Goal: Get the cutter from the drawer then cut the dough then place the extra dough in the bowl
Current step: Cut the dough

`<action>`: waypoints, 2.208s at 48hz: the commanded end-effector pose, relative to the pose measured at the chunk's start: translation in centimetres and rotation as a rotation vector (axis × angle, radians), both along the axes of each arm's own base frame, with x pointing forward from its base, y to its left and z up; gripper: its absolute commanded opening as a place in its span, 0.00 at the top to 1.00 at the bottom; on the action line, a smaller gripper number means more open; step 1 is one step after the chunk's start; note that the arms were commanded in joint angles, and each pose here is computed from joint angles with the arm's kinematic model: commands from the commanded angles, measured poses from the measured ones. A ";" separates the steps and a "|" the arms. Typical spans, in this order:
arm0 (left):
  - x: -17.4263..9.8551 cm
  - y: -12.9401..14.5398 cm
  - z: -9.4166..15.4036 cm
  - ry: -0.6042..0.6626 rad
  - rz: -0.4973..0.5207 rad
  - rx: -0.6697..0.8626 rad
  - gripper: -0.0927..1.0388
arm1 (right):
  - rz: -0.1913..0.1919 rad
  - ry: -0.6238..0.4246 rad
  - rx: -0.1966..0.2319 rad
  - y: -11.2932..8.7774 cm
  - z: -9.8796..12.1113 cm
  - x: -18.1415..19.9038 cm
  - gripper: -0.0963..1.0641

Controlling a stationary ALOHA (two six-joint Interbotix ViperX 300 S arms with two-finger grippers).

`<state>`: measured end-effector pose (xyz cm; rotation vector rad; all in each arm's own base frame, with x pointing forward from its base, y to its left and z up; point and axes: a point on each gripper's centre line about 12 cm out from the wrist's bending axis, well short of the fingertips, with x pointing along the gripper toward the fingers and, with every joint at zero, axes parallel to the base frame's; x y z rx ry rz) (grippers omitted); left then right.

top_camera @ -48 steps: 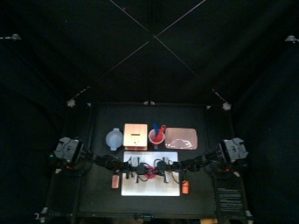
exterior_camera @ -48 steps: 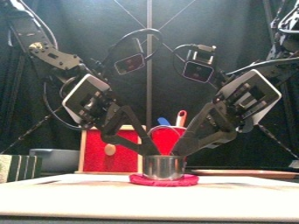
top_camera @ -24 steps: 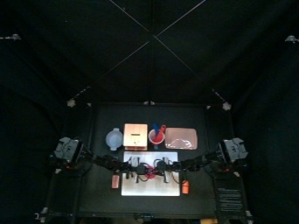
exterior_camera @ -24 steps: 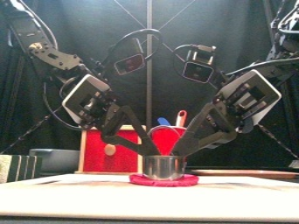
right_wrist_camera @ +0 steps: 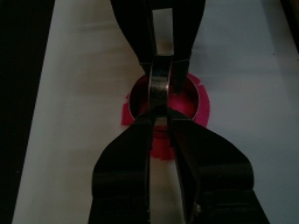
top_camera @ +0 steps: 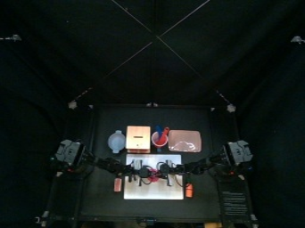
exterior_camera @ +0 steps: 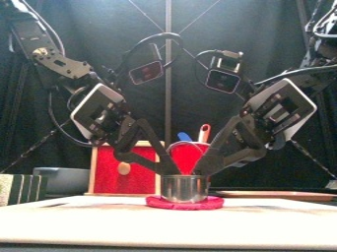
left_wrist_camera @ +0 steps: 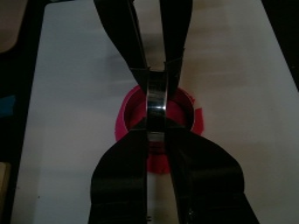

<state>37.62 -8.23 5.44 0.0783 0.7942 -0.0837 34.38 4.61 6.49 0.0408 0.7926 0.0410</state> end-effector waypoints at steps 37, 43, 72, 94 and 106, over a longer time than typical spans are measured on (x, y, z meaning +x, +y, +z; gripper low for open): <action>1.2 -0.4 2.5 -0.186 0.014 0.031 0.28 | 0.074 -0.075 -0.040 -0.1 3.4 1.3 0.48; 1.3 -0.5 3.0 -0.206 0.010 0.033 0.27 | 0.086 -0.082 -0.049 -0.1 3.6 1.3 0.48; 1.3 0.0 6.4 -0.327 0.024 0.047 0.27 | 0.087 -0.168 -0.043 -0.2 6.8 1.3 0.21; -1.1 0.9 8.1 -0.409 0.069 0.051 0.31 | 0.064 -0.190 -0.039 -0.8 8.4 2.0 0.21; -0.5 1.5 5.1 -0.346 0.136 0.066 0.44 | 0.051 -0.153 -0.034 -1.2 9.0 2.6 0.21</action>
